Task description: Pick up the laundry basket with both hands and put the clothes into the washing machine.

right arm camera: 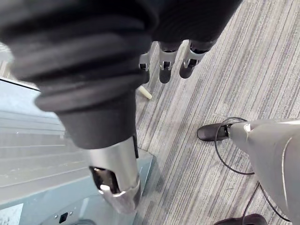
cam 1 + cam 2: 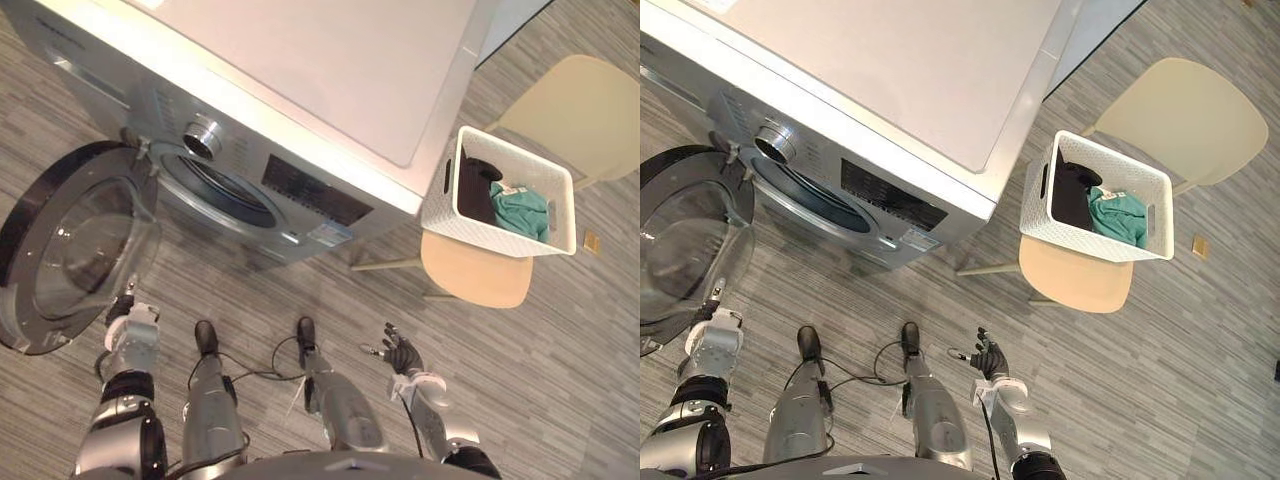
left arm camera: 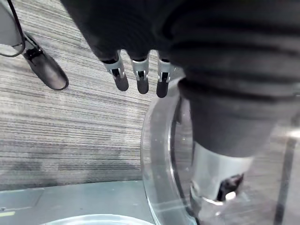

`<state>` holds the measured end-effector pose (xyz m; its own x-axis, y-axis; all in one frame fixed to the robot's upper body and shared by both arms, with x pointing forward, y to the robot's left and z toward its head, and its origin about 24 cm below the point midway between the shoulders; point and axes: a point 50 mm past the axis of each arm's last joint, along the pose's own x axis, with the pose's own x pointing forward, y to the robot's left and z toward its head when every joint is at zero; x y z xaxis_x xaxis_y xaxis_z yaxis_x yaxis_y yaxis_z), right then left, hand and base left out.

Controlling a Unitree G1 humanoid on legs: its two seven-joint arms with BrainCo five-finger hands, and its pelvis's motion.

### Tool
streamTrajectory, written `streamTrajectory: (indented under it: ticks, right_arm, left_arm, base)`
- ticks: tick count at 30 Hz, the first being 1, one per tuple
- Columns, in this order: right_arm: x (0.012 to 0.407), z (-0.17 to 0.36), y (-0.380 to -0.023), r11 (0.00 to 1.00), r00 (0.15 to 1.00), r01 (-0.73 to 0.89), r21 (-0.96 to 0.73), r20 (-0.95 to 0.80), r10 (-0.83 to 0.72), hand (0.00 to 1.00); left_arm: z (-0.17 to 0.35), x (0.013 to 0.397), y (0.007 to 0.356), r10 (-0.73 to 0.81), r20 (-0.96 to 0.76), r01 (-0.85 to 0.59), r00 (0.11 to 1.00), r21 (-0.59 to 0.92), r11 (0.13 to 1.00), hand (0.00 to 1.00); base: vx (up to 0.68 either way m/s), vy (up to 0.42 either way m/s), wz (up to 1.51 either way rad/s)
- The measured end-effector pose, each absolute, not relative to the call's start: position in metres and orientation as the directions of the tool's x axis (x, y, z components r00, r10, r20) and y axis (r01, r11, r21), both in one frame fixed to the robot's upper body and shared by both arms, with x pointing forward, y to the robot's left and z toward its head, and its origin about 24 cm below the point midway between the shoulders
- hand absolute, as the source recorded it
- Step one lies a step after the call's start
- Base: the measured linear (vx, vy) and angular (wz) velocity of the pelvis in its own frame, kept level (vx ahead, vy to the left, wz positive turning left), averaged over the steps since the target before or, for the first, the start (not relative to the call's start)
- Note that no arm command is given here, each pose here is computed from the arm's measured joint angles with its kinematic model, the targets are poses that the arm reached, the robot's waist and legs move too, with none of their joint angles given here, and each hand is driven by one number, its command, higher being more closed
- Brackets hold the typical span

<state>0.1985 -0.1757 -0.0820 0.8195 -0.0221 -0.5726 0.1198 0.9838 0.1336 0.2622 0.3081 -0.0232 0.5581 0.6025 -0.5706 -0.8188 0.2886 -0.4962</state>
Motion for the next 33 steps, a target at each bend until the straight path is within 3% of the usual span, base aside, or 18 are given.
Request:
streamTrajectory:
  ticks: [10, 17, 26, 33]
  right_arm:
    - [0.198, -0.082, -0.174, 0.978, 0.821, 0.142, 0.156, -0.571, -0.028, 0.0]
    - [0.199, -0.081, -0.175, 0.977, 0.821, 0.149, 0.153, -0.57, -0.036, 0.0]
    - [0.18, -0.1, -0.201, 0.963, 0.742, 0.256, 0.085, -0.655, -0.14, 0.0]
    - [0.124, -0.141, -0.227, 0.901, 0.502, 0.433, -0.002, -0.83, -0.243, 0.0]
  left_arm:
    - [0.027, 0.271, 0.347, 0.726, -0.41, -0.777, 0.551, -0.57, 0.268, 0.0]
    - [0.017, 0.262, 0.346, 0.73, -0.423, -0.8, 0.537, -0.529, 0.282, 0.0]
    - [-0.081, 0.203, 0.27, 0.522, -0.645, -0.802, 0.558, -0.256, 0.54, 0.0]
    - [-0.15, 0.116, 0.225, 0.326, -0.87, -0.667, 0.371, -0.005, 0.745, 0.0]
  base:
    - [0.0, -0.009, -0.02]
    - [0.0, 0.003, 0.04]
    - [0.0, 0.02, 0.15]
    - [0.01, -0.001, 0.07]
